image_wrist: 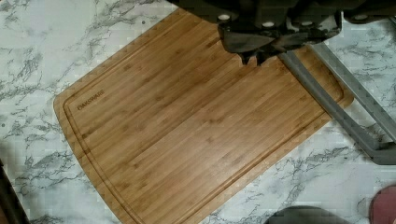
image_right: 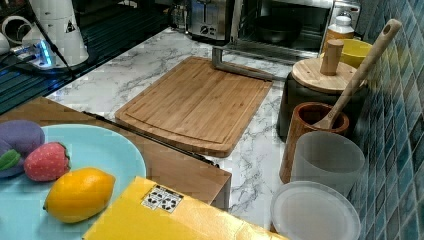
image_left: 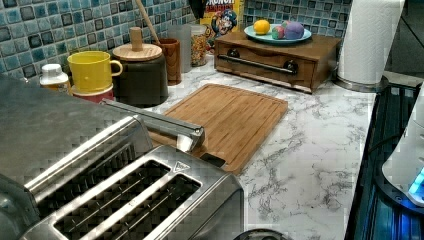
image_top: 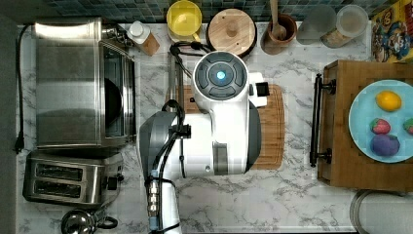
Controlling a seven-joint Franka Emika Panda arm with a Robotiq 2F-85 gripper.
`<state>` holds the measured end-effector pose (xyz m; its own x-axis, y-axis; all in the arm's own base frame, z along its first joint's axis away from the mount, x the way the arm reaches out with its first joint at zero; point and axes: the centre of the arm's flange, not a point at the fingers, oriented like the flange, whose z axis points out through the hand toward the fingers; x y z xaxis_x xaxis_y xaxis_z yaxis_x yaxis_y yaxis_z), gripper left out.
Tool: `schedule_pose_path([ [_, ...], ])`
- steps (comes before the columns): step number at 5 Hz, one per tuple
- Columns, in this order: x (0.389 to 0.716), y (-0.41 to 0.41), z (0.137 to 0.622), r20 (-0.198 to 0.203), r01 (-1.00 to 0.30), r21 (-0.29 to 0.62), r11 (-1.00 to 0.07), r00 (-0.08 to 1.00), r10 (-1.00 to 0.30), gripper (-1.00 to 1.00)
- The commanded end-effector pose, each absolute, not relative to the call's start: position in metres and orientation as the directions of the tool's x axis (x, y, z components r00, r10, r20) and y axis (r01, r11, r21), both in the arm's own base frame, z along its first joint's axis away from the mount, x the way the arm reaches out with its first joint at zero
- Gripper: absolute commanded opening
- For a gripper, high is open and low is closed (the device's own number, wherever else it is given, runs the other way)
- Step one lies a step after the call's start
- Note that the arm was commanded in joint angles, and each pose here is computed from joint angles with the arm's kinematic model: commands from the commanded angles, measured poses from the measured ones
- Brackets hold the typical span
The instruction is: Close the oven.
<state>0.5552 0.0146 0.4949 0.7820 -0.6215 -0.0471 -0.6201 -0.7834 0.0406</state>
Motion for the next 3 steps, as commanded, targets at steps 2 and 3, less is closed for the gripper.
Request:
schedule_pose_path([
  [2, 0.562, -0.009, 0.473, 0.025, -0.404, -0.131, -0.905, 0.912, -0.410, -1.00],
  [3, 0.571, -0.040, 0.454, 0.025, -0.312, -0.250, -0.917, 0.944, -0.328, -1.00],
])
